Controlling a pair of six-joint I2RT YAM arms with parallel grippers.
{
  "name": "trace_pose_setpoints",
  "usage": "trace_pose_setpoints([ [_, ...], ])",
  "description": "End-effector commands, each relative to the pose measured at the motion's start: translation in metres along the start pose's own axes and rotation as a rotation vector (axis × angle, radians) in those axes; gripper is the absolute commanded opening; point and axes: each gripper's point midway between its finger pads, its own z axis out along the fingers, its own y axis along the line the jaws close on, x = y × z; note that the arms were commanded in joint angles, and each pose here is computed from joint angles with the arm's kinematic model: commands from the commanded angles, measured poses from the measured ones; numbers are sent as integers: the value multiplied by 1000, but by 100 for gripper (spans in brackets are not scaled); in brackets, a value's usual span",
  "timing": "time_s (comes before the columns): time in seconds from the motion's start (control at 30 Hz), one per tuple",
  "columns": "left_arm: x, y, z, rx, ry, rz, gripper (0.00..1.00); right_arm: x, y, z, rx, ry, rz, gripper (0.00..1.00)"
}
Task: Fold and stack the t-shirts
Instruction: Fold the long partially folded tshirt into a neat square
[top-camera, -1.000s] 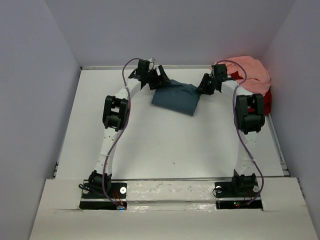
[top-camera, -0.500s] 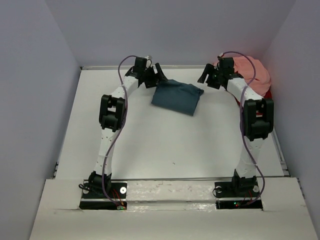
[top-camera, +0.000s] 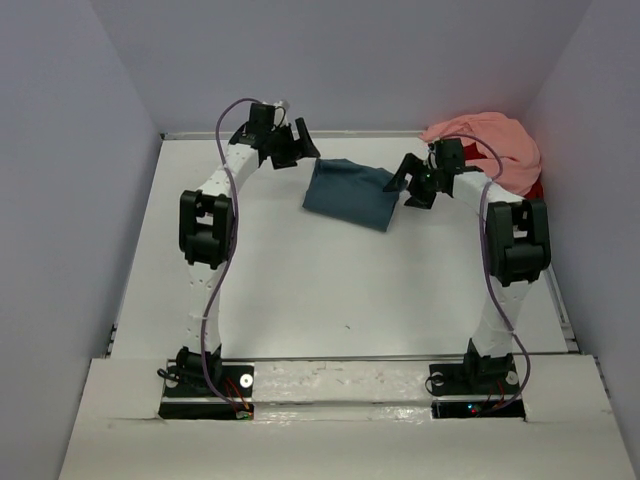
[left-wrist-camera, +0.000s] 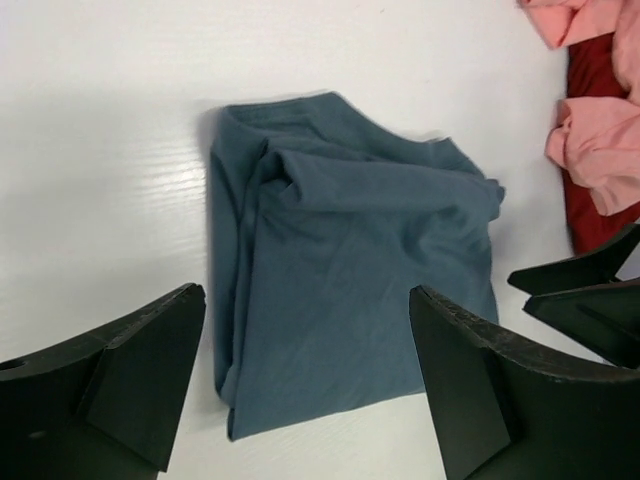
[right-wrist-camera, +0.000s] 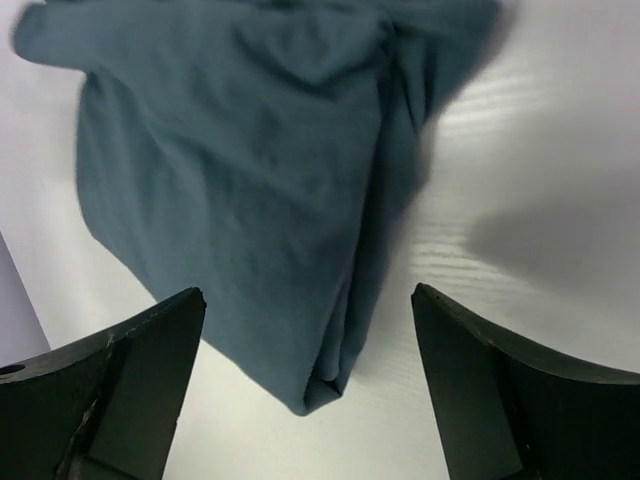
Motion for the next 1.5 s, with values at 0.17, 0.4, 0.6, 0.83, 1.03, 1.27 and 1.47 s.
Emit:
trace_pose_setpoints([
  [0.17,49,39,2,-37,153,-24,99,47,-5,16,-98,144,156,91],
  [0.4,79,60,23,-7,241,-60,97,62,-11,30,-136,178,225,87],
  [0.6,99,72,34,-8,292,-72,96,64,-15,33,-125,180,227,86],
  [0.83,116,67,46,26,336,-79,95,65,-13,36,-122,182,216,84],
  [1.03,137,51,54,61,395,-72,80,65,-14,37,-116,188,214,79],
  [1.27,163,48,61,57,461,-81,54,65,-15,38,-106,193,209,66],
  [1.47,169,54,58,23,488,-79,29,71,-25,37,-52,224,203,7],
])
